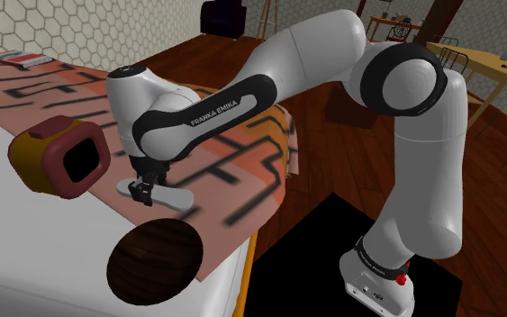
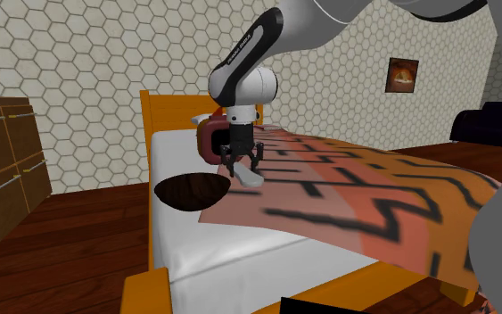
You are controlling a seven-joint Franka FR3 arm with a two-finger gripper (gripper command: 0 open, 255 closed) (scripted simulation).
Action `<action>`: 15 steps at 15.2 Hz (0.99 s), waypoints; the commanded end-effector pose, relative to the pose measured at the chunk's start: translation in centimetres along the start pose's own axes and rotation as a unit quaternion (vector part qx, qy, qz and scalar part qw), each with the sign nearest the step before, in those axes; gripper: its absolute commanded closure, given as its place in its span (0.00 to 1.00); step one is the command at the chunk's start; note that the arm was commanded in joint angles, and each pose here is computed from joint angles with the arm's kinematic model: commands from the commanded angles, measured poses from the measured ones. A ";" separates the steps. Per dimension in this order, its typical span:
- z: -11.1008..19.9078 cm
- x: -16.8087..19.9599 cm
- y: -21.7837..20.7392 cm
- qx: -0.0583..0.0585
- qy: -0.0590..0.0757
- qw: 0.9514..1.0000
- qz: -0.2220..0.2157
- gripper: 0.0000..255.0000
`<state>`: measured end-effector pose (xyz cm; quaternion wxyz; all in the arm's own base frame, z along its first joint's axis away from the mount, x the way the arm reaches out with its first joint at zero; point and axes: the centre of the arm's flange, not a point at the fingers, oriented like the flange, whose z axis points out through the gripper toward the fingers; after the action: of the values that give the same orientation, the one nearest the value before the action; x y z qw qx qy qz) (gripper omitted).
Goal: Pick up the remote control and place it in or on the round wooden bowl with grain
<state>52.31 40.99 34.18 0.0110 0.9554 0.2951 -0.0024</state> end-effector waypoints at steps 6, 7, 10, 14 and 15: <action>-3.6 -0.1 0.0 0.000 0.000 1.000 0.000 1.00; -4.1 -0.2 0.0 0.000 0.000 1.000 0.000 1.00; -5.7 -0.2 0.1 0.000 0.000 1.000 0.000 1.00; -7.8 -0.2 0.1 0.000 0.000 1.000 0.000 1.00; -8.4 -0.2 0.1 0.000 0.000 1.000 0.000 1.00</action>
<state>52.25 40.98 42.04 0.0109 0.9554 0.2951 -0.0022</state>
